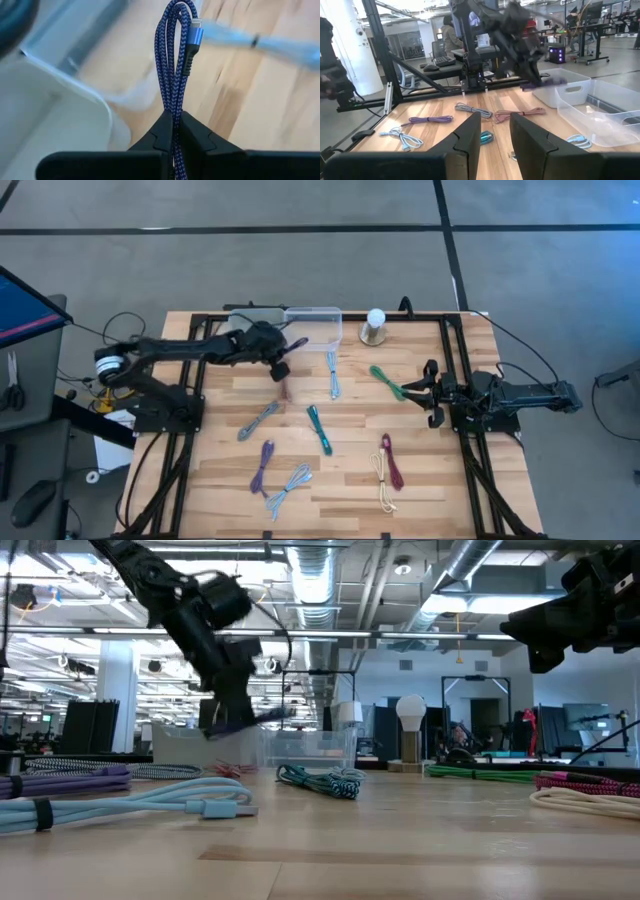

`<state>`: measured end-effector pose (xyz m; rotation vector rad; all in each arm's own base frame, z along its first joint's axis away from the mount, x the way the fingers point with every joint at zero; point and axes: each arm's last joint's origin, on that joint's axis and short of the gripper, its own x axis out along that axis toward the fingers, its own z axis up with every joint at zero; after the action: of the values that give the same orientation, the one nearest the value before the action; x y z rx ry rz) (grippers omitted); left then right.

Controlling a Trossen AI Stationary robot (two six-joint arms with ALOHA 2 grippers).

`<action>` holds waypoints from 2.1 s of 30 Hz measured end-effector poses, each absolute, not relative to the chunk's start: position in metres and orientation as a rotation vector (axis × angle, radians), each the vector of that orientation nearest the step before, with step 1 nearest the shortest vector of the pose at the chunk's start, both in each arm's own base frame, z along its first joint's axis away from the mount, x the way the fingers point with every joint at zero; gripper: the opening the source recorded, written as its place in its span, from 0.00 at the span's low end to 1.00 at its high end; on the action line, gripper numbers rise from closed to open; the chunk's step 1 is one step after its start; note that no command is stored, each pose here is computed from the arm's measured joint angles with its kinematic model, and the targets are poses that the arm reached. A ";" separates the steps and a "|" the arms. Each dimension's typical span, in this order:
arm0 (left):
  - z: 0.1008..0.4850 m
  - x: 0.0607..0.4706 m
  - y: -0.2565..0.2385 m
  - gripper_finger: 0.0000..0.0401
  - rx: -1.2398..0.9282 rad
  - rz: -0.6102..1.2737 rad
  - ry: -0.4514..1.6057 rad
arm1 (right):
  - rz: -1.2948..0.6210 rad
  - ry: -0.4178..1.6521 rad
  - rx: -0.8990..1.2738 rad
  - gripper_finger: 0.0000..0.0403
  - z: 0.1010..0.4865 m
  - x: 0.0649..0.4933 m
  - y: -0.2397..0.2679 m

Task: Pick & Place USB Port
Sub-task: Put the violet and white USB cable into the gray bin

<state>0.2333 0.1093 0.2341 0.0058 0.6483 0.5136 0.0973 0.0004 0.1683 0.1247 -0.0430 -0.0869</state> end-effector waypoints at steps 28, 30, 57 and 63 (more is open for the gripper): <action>0.269 0.160 0.141 0.03 0.077 0.883 0.691 | -0.090 -0.044 0.125 0.24 0.168 0.097 0.000; 0.262 0.162 0.148 0.03 0.054 0.873 0.724 | -0.090 -0.045 0.125 0.24 0.168 0.097 0.000; 0.201 0.189 0.198 0.11 -0.026 0.789 0.843 | -0.090 -0.045 0.125 0.24 0.168 0.097 0.000; 0.202 0.189 0.198 0.21 -0.022 0.795 0.832 | -0.090 -0.044 0.125 0.24 0.168 0.097 0.000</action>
<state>0.1892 0.1982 0.2023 -0.0223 0.8323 0.7946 0.0973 0.0003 0.1684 0.1253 -0.0445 -0.0905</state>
